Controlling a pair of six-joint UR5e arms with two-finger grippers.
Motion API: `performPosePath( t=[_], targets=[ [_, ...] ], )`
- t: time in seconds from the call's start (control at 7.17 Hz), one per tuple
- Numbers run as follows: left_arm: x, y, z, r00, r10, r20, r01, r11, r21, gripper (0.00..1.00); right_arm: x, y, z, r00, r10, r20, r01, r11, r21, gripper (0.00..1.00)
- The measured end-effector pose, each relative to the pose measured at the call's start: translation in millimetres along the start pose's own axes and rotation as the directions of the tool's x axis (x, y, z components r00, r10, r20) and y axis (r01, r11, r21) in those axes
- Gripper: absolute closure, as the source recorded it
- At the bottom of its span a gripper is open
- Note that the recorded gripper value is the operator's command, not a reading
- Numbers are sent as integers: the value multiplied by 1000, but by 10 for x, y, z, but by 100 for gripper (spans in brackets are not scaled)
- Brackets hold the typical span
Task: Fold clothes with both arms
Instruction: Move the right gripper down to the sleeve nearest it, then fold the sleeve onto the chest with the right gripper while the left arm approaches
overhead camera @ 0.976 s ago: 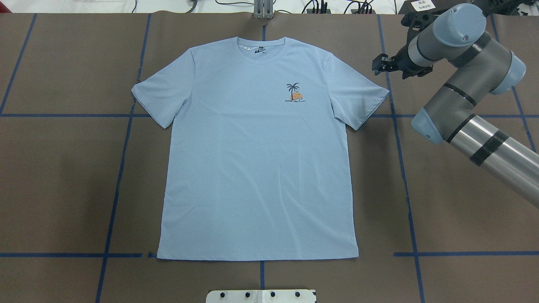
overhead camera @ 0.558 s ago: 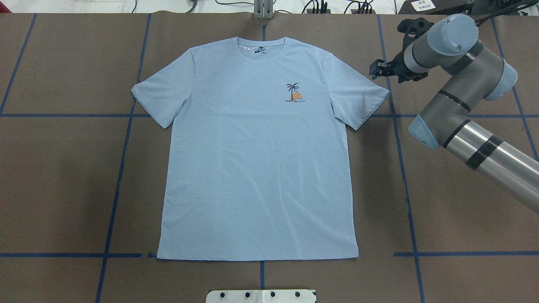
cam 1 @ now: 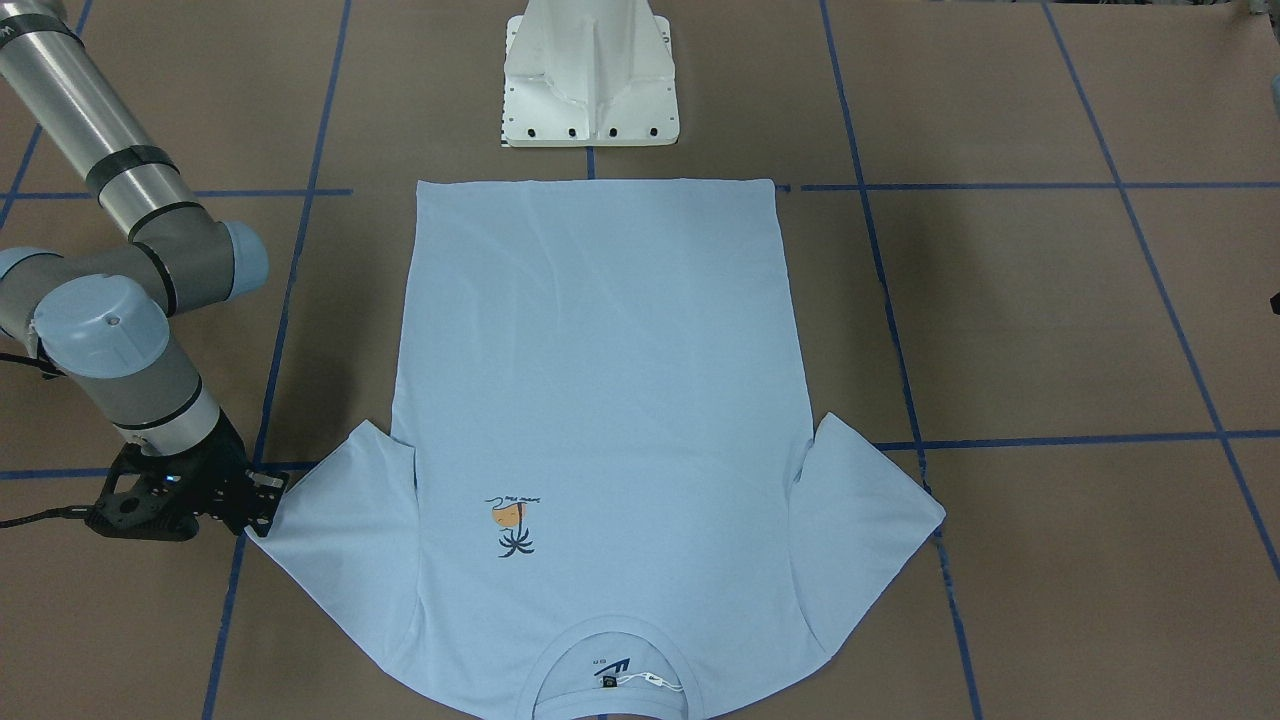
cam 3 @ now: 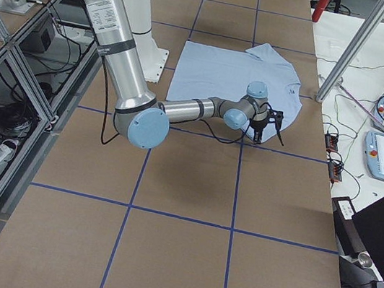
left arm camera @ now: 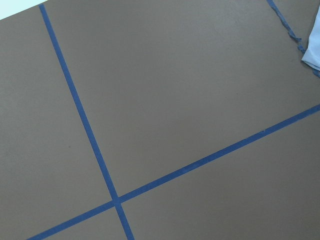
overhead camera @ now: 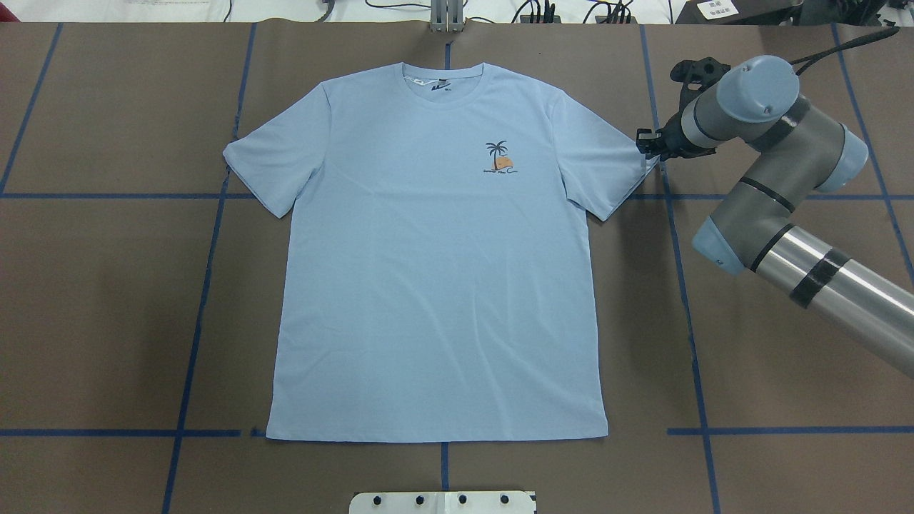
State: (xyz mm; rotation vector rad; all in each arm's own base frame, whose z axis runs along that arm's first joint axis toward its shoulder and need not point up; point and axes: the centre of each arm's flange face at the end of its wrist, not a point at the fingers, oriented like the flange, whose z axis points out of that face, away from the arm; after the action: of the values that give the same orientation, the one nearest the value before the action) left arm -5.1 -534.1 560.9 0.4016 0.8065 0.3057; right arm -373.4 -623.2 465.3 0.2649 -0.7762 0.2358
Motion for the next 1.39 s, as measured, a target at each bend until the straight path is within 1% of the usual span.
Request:
performPosePath(
  t=[0.14,0.28,0.42,0.56,0.7,0.84,0.98,1.12,1.39],
  targets=[
    [-2,3,3,1000,-1,0,1,1000,-1,0,-35,-9,-23,1000,0,6,0,1000,1,100],
    [-3,4,3,1000,-2,0,2,1000,-1,0,-131,-7,-90,1000,0,23,0,1000,2,100],
    [-1,3,2,1000,-3,0,3,1000,-1,0,-399,40,-191,998,11,61,-11,1000,-1,100],
    [0,3,1,1000,-4,-1,4,1000,-1,0,-839,101,-287,992,58,108,-57,998,-10,100],
    [1,1,0,1000,-4,0,4,1000,0,0,-1352,130,-365,980,130,149,-128,991,-23,100],
    [7,-7,-7,1000,-2,0,2,1000,2,0,-1875,125,-323,970,186,159,-185,982,-18,100],
    [15,-15,-14,1000,-3,0,3,1000,8,0,-2362,104,-222,965,215,148,-218,976,8,1],
    [25,-28,-24,1000,-10,0,10,1000,16,0,-2682,94,-191,964,222,144,-227,974,24,0],
    [133,-100,14,999,-30,-12,30,999,39,0,-3136,211,-247,966,203,162,-213,976,45,0]
  ],
)
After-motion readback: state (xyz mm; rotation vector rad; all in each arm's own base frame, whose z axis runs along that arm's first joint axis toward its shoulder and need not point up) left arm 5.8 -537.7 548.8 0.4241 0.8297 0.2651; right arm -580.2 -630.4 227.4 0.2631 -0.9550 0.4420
